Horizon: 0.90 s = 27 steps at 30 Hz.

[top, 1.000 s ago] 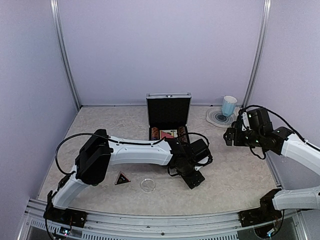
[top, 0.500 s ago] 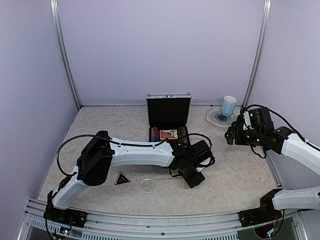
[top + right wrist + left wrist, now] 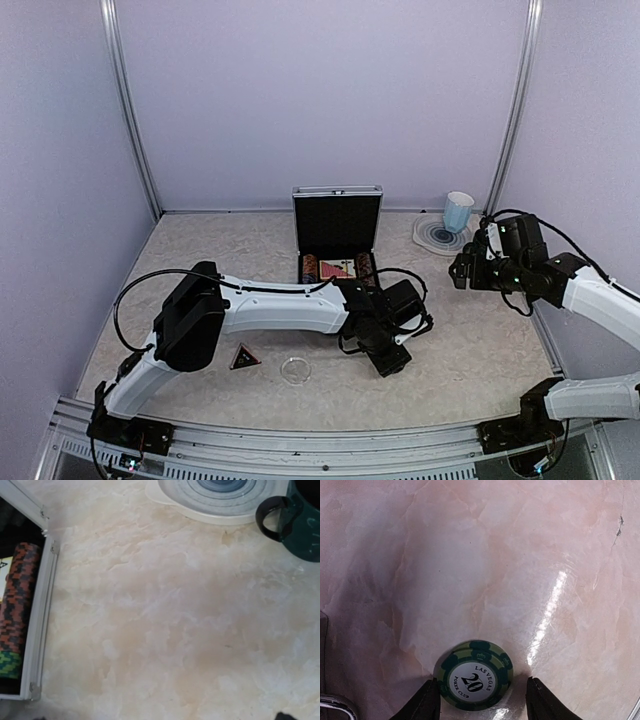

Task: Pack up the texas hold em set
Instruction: Pick up the pile of poker chips from the center of the board.

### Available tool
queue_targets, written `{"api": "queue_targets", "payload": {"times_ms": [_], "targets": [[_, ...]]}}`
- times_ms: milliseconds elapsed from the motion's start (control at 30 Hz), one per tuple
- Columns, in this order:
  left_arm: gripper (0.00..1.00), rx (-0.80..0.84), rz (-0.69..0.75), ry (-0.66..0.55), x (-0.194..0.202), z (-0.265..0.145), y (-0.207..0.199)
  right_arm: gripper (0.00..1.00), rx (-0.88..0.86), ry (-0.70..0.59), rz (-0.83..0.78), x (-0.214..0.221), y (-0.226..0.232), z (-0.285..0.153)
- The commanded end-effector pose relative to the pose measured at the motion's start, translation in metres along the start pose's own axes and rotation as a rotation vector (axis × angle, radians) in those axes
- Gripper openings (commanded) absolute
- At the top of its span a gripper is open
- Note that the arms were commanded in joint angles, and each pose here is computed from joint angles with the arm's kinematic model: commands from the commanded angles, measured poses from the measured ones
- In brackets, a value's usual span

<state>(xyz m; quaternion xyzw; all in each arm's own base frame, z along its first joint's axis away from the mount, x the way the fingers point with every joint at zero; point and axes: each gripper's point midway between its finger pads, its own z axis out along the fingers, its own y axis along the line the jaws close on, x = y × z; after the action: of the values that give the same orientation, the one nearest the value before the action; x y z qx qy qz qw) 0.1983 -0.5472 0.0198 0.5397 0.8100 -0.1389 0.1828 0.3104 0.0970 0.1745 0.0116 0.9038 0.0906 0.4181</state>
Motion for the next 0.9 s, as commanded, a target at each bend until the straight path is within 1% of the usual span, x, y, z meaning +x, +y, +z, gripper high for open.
{"api": "queue_targets", "payload": {"times_ms": [0,167,333,767,867], "targets": [[0.57,0.084,0.026,0.020,0.008,0.016,-0.025,0.99,-0.006,-0.031,0.006,-0.012,0.000,0.000],[0.53,0.076,0.031,0.023,0.009,0.018,-0.026,0.99,-0.010,-0.026,0.006,-0.010,0.000,0.001],[0.55,0.032,0.023,0.027,0.011,0.022,-0.018,0.99,-0.013,-0.027,0.006,-0.009,0.000,0.000],[0.55,0.017,0.020,0.028,0.011,0.028,-0.016,0.99,-0.015,-0.032,0.003,-0.011,0.001,-0.002],[0.57,0.011,0.016,0.027,0.011,0.029,-0.016,0.99,-0.017,-0.033,0.004,-0.011,0.000,-0.002]]}}
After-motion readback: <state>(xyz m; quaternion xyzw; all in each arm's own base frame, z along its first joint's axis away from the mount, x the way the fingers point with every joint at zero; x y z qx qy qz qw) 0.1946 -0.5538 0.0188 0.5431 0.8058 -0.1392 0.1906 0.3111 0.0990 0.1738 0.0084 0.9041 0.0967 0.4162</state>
